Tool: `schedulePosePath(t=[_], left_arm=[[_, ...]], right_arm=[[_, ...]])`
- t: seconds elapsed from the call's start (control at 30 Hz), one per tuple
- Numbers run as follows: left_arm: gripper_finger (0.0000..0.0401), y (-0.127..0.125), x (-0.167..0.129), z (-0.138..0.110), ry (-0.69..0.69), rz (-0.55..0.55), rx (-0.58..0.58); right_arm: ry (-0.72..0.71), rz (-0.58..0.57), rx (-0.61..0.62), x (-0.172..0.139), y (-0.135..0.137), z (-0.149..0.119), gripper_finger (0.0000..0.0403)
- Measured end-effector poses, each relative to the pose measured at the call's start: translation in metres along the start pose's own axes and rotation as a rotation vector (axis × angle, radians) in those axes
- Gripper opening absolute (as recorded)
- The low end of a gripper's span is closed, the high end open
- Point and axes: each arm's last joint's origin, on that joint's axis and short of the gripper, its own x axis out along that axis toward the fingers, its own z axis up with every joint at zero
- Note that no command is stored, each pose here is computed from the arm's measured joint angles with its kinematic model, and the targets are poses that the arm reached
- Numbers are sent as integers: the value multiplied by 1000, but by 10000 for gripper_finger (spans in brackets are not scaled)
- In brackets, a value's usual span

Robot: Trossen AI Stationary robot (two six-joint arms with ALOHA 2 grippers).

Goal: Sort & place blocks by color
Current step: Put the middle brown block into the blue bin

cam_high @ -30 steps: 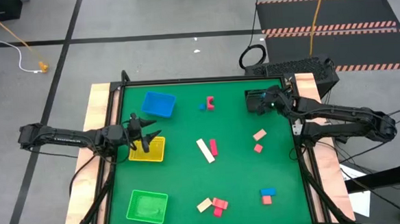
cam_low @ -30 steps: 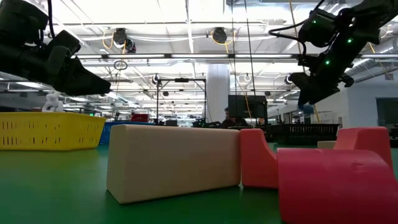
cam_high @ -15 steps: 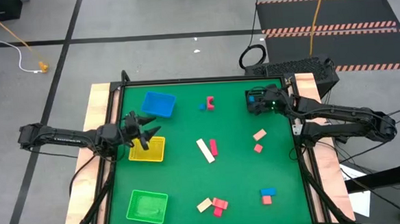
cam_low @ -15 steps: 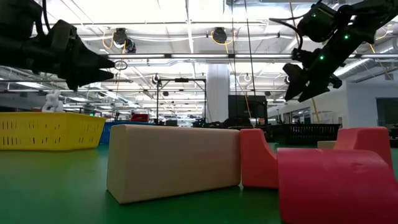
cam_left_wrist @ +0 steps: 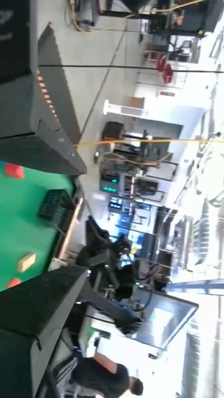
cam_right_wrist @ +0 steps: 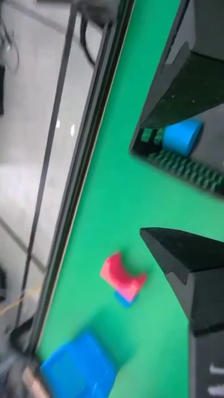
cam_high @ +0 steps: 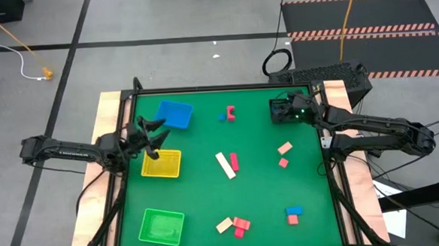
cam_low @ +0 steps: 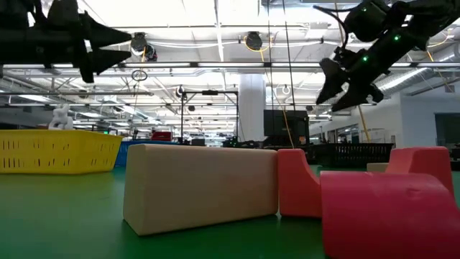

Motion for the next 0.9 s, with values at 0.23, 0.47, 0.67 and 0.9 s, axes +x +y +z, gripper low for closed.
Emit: schedulePosePath(t=[0.23, 0.47, 0.67, 0.9], left_arm=[[253, -7, 12, 2, 71, -17, -17], [253, -22, 43, 5, 216, -59, 82], [253, -33, 71, -4, 402, -72, 229], [253, -39, 99, -18, 511, -241, 362]], right_arm=[[-55, 168, 85, -1, 10, 10, 267], [-106, 283, 88, -9, 26, 11, 267], [-95, 381, 88, -17, 42, 5, 267], [-23, 473, 73, -16, 67, -13, 267]])
